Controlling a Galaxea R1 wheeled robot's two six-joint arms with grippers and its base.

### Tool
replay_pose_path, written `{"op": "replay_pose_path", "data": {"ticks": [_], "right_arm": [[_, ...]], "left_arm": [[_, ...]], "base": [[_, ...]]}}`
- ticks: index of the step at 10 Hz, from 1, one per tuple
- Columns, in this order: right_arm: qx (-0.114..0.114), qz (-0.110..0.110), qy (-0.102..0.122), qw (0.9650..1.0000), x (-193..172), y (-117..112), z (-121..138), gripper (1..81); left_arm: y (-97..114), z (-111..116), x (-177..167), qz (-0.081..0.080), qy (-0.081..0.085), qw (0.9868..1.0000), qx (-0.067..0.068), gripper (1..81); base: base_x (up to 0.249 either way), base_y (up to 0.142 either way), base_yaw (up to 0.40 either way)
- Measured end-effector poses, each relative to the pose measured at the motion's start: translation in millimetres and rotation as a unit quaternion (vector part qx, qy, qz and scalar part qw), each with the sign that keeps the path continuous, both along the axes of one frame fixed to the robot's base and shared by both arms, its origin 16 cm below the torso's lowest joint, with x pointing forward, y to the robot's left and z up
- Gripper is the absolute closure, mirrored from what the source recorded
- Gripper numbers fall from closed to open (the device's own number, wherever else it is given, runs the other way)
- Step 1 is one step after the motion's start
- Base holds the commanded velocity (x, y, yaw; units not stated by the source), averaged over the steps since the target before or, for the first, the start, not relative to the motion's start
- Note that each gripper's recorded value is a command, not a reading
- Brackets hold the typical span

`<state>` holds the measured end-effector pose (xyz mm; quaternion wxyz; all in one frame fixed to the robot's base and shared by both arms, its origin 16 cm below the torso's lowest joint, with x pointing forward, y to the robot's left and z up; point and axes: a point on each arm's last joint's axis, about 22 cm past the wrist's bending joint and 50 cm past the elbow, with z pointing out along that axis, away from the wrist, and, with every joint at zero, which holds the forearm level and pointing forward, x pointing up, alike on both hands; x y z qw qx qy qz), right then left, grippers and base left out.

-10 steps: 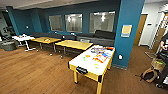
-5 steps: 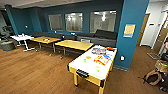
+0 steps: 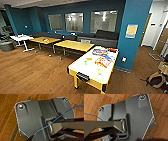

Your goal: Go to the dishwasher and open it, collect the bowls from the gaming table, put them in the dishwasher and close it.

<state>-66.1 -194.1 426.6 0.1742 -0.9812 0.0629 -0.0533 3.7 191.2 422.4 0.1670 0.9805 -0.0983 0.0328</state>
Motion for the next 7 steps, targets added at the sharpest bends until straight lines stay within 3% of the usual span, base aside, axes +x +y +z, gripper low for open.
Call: {"op": "replay_pose_path", "data": {"ticks": [4, 5, 7], "right_arm": [[-0.004, 0.0, 0.0, 1.0, -1, -6, 0, 1.0], [0.001, 0.0, 0.0, 1.0, 0, 2, 0, 1.0], [0.0, -0.001, -0.008, 1.0, 11, 0, 0, 1.0]], "left_arm": [[-3, 0, -2, 0.0, 0.0, 1.0, -0.002, 1.0], [3, 0, -2, 0.0, 0.001, 1.0, 0.002, 1.0], [1, 0, 12, 0.001, -0.009, 1.0, 0.0, 1.0]], "base": [[0.13, 0.07, 0.0], [0.122, 0.075, 0.0], [0.121, 0.074, 0.0]]}}
